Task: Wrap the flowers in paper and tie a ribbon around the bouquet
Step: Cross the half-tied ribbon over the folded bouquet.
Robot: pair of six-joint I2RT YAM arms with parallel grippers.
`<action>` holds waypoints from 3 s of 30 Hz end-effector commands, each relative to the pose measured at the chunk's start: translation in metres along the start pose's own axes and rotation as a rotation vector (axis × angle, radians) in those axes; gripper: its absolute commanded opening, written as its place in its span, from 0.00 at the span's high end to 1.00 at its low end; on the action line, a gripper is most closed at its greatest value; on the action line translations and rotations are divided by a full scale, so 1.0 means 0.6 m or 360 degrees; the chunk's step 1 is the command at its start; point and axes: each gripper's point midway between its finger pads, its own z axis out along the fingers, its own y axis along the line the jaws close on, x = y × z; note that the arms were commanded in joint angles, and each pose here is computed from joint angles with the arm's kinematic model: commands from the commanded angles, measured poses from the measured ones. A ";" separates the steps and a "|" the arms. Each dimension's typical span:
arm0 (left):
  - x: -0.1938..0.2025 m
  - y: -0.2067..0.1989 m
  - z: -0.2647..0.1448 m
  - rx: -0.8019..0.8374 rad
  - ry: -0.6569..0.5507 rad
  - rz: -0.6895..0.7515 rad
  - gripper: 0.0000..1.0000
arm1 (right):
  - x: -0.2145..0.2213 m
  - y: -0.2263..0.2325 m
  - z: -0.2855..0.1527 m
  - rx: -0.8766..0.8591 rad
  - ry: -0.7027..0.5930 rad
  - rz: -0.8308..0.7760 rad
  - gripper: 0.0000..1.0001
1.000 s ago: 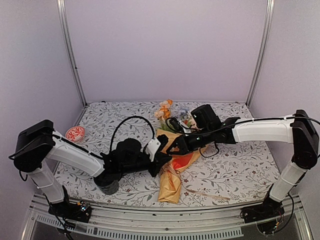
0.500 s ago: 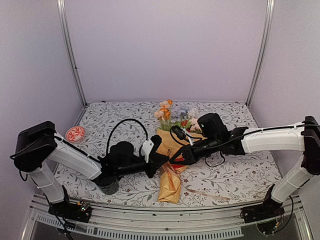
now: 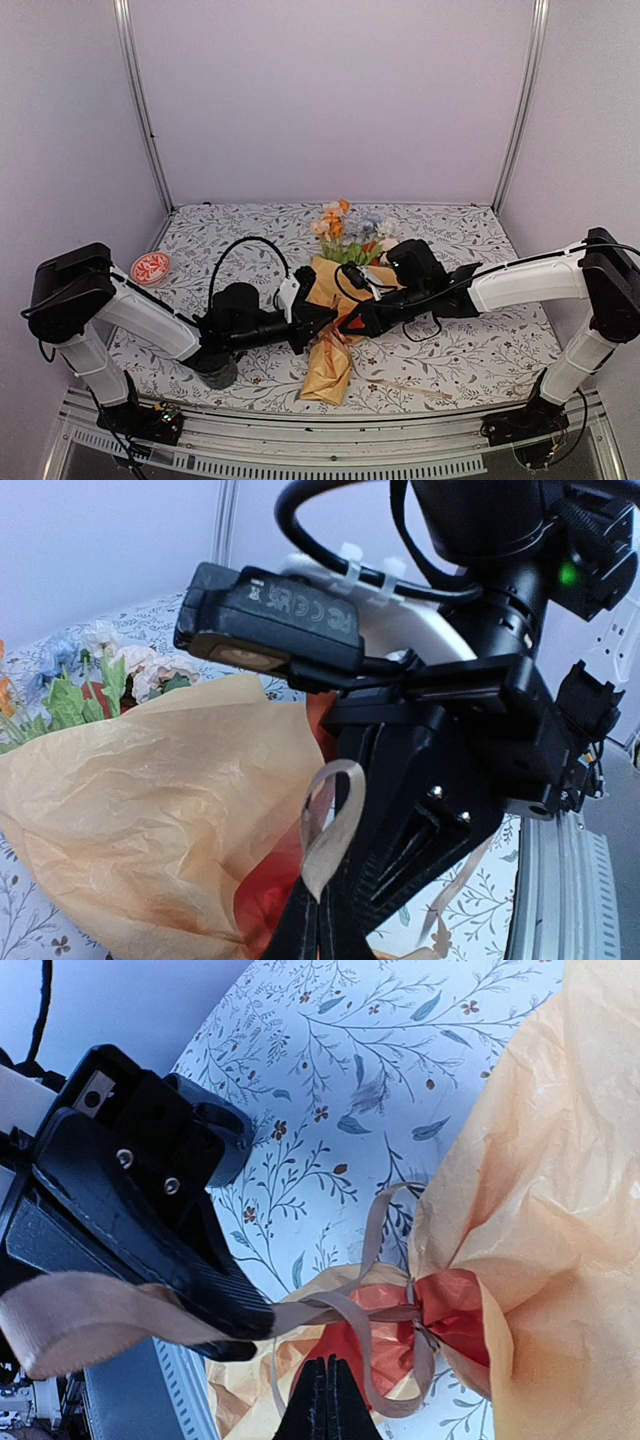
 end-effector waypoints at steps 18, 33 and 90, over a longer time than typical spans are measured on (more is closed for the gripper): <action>-0.004 0.004 -0.004 0.0051 -0.0054 -0.0045 1.00 | 0.019 -0.041 0.037 0.0072 -0.0021 -0.0043 0.83; 0.016 0.022 0.004 -0.0005 0.0009 -0.0089 1.00 | 0.003 -0.010 0.005 0.0001 -0.0120 -0.0058 1.00; 0.046 0.035 0.009 -0.0031 0.0084 -0.0115 1.00 | 0.010 -0.019 0.020 0.0004 0.0192 -0.0063 0.99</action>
